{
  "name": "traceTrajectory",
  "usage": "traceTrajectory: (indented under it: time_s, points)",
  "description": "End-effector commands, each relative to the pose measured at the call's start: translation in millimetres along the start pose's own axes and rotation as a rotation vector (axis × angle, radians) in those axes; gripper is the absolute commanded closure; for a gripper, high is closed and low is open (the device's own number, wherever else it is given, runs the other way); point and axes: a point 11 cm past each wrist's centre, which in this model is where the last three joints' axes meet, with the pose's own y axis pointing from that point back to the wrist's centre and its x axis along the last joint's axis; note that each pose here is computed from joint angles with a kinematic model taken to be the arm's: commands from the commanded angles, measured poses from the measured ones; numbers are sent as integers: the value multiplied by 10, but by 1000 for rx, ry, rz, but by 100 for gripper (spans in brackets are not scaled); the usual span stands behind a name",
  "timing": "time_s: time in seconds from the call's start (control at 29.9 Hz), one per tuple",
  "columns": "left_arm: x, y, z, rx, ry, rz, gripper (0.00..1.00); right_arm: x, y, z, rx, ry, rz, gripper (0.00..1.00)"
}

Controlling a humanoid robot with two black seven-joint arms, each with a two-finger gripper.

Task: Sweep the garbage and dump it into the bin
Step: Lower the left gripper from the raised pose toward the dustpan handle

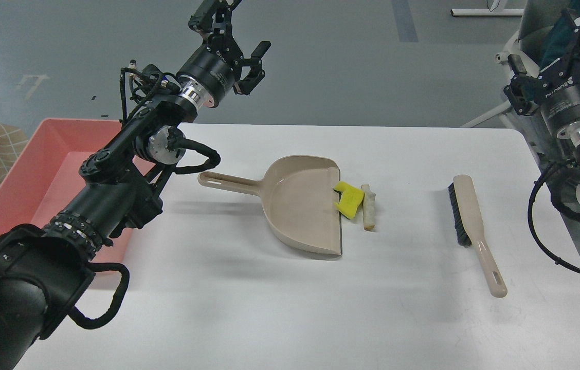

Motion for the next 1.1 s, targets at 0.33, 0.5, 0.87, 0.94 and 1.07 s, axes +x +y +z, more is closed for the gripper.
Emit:
traceTrajectory:
  time_s: [0.33, 0.5, 0.87, 0.94, 1.07]
  points:
    - [159, 55, 12, 12, -32, 74, 2, 81, 32, 7, -13, 14, 23, 0]
    - [133, 55, -24, 12, -33, 69, 2, 93, 35, 49, -18, 7, 31, 0]
    - [-13, 18, -149, 23, -19, 42, 2, 64, 21, 31, -8, 7, 24, 0]
    - [-18, 16, -154, 24, -20, 42, 2, 77, 28, 38, -9, 7, 31, 0]
    - [-31, 17, -179, 33, -28, 37, 2, 67, 25, 46, -8, 4, 30, 0]
